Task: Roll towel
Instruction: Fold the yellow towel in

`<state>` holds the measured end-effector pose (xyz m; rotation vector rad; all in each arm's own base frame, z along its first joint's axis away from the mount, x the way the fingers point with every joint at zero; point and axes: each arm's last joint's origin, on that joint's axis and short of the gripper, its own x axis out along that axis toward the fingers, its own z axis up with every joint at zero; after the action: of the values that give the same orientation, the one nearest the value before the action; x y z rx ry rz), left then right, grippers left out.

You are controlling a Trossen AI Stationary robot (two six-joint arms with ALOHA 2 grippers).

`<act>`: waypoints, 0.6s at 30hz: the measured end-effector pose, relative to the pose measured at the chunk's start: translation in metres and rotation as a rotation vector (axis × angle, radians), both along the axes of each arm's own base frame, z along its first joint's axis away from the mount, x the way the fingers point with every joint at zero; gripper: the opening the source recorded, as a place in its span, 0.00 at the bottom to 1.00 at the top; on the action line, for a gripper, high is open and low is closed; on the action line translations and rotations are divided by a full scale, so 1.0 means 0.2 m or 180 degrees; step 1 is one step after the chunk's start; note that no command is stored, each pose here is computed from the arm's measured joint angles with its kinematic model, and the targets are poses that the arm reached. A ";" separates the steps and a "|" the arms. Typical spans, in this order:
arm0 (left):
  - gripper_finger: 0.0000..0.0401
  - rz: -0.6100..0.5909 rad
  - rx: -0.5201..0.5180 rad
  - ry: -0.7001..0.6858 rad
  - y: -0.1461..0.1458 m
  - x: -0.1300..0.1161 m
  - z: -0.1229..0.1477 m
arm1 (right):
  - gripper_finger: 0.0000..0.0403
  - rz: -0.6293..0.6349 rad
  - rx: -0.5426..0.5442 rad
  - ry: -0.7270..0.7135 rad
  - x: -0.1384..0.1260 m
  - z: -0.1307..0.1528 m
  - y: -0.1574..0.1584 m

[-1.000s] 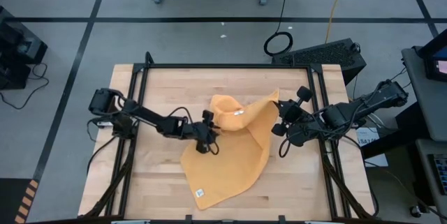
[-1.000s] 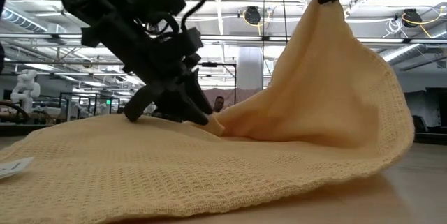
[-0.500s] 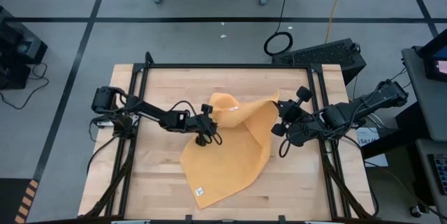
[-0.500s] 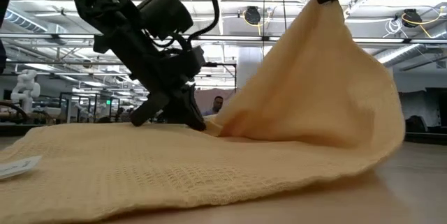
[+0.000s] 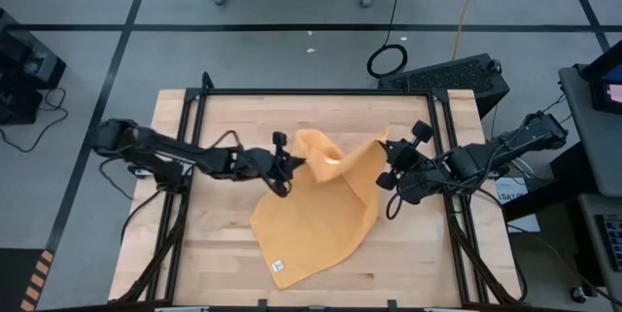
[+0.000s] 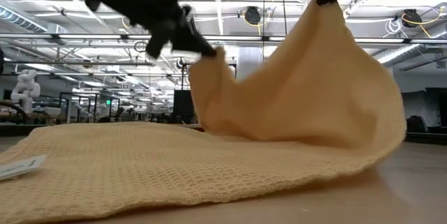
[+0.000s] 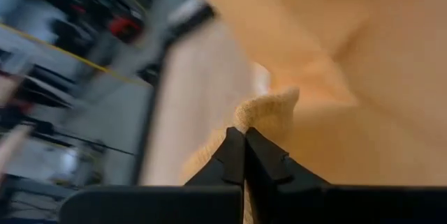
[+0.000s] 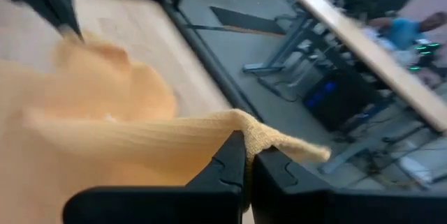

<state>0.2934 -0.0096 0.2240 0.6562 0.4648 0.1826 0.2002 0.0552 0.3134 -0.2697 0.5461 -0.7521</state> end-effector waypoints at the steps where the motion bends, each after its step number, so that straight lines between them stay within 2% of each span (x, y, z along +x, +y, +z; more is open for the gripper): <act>1: 0.00 0.0046 0.0037 -0.0168 0.01 -0.02 0.05 | 0.00 -0.0057 -0.0064 0.0014 0.00 0.00 -0.01; 4: 0.00 0.0161 0.0123 -0.0706 0.05 -0.07 0.22 | 0.00 -0.0314 -0.0353 -0.0002 0.00 0.01 -0.05; 7: 0.00 0.0223 0.0142 -0.1099 0.10 -0.13 0.33 | 0.00 -0.0625 -0.0794 0.0065 -0.01 0.02 -0.09; 9: 0.00 0.0113 0.0119 -0.1319 0.13 -0.16 0.39 | 0.00 -0.0883 -0.1113 0.0103 -0.01 0.05 -0.12; 11: 0.00 -0.0034 0.0092 -0.1562 0.13 -0.20 0.45 | 0.00 -0.1027 -0.1260 0.0147 -0.02 0.08 -0.15; 14: 0.00 -0.0422 0.0062 -0.1945 0.09 -0.25 0.54 | 0.00 -0.0886 -0.1063 0.0057 -0.03 0.17 -0.16; 18: 0.00 -0.0850 -0.0095 -0.2339 0.03 -0.32 0.63 | 0.00 -0.0385 -0.0582 -0.0216 -0.06 0.30 -0.16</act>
<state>0.2289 -0.0045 0.3495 0.5689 -0.3251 0.1503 0.1884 0.0226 0.3727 -0.3816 0.4324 -0.9272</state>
